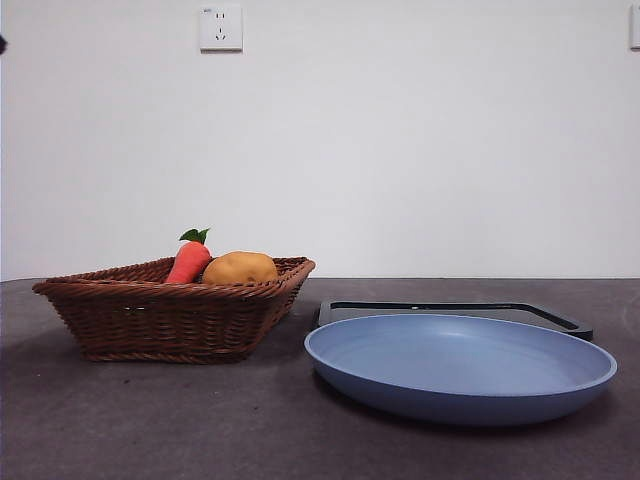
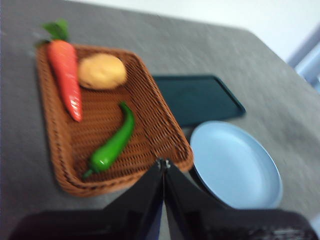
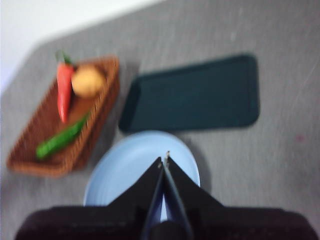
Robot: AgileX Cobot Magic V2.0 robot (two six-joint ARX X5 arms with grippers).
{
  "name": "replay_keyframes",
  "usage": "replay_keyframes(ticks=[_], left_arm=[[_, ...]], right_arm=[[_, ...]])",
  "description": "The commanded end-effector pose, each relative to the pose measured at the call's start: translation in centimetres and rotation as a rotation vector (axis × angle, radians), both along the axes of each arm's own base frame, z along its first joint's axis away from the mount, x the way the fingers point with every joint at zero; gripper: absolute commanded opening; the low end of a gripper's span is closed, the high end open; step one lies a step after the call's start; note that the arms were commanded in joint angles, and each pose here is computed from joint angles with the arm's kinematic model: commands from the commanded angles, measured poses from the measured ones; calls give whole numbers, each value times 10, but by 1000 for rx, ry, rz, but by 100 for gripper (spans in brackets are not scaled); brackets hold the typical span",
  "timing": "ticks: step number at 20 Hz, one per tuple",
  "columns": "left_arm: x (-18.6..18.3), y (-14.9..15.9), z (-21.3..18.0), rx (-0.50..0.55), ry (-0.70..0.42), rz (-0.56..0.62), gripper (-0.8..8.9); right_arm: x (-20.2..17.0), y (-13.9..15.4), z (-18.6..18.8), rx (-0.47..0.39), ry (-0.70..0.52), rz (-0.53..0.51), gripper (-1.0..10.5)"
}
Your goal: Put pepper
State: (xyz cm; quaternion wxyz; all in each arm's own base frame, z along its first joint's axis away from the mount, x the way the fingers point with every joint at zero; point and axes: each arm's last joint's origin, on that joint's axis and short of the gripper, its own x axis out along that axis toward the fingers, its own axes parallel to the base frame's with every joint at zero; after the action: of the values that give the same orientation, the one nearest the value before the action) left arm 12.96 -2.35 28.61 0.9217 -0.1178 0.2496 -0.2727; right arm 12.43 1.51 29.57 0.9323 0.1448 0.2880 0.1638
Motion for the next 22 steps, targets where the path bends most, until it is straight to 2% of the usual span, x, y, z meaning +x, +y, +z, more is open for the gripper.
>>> replay_keyframes(ticks=[1, 7, 10, 11, 13, 14, 22], left_arm=[[6, -1, 8, 53, 7, -65, 6], [11, -2, 13, 111, 158, -141, 6], [11, -2, 12, 110, 170, -142, 26], [11, -2, 12, 110, 170, -142, 86], [11, -2, 12, 110, 169, -141, 340], [11, -2, 12, 110, 174, -142, 410], [10, -2, 12, 102, 177, -151, 415]], right_arm=[[4, 3, 9, -100, 49, 90, 5], [12, 7, 7, -184, 242, 196, 6], [13, 7, 7, -184, 242, 196, 45], [13, 7, 7, -184, 240, 196, 106], [14, 7, 7, -173, 249, 185, 306], [14, 7, 6, -164, 260, 175, 357], [42, 10, -9, -153, 351, 173, 363]])
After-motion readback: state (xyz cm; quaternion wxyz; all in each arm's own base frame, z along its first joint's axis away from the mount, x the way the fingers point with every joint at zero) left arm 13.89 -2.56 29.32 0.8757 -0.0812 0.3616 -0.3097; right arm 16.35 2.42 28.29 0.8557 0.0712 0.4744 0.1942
